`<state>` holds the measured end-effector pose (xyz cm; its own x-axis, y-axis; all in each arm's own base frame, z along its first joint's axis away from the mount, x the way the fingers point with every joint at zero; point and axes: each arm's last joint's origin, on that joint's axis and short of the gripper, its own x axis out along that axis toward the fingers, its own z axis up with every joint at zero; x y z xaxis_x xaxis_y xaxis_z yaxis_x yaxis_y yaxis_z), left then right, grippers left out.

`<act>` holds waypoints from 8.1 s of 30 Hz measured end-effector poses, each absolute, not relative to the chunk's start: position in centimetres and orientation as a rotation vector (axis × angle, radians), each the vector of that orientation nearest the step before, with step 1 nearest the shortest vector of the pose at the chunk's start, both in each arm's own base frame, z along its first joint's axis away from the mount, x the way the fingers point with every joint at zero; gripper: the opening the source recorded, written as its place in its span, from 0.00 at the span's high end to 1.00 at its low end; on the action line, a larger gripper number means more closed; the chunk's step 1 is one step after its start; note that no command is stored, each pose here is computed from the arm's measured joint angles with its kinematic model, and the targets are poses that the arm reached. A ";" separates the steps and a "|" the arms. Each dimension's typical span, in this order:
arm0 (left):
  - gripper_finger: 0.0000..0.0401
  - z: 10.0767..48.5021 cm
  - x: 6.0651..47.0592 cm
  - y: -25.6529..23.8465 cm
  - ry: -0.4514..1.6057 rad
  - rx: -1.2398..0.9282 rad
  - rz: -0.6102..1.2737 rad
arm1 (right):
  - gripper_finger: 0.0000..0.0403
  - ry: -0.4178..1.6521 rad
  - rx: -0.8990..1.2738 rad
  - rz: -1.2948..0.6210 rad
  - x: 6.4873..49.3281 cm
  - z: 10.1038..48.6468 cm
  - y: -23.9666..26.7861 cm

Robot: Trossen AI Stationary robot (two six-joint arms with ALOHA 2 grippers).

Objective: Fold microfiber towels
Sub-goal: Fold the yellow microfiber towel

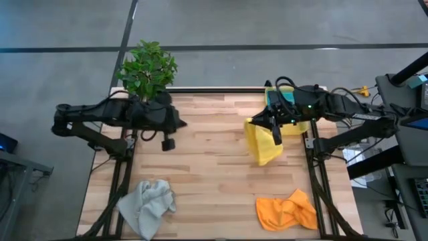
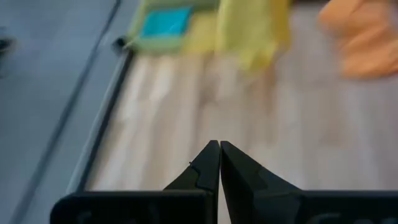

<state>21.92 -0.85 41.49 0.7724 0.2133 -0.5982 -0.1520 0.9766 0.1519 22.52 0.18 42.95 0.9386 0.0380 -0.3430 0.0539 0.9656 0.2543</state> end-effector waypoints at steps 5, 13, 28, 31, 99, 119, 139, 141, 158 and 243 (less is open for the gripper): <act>1.00 40.8 25.5 -1.2 0.574 0.066 0.159 | 0.98 0.370 0.268 0.018 24.5 43.4 0.3; 0.98 37.3 29.3 -1.5 0.690 0.016 0.189 | 0.98 0.400 0.264 0.010 26.7 44.0 0.4; 0.48 36.1 30.5 -1.8 0.692 -0.013 0.115 | 0.98 0.324 0.313 -0.226 27.9 45.3 -0.5; 0.42 35.2 30.8 -1.6 0.695 0.013 0.193 | 0.98 0.315 0.322 -0.230 27.8 45.6 -0.6; 1.00 34.8 24.8 -0.3 0.638 0.136 0.324 | 0.98 0.409 0.291 -0.163 26.9 45.9 -0.1; 1.00 38.4 16.7 -4.8 0.559 -0.025 -0.092 | 0.98 0.573 0.428 -0.005 26.8 42.8 5.9; 1.00 40.3 16.9 -10.8 0.536 -0.557 -0.637 | 0.98 0.689 0.914 0.314 25.3 43.3 13.3; 1.00 39.5 17.0 -10.7 0.571 -0.515 -0.582 | 0.98 0.704 0.870 0.285 25.3 42.9 13.0; 1.00 31.9 20.9 -9.4 0.804 -0.060 0.064 | 0.98 1.001 0.564 -0.126 26.3 30.8 7.9; 0.68 20.9 26.8 8.6 0.825 0.109 0.616 | 0.72 0.786 0.509 -0.604 23.7 20.6 -7.9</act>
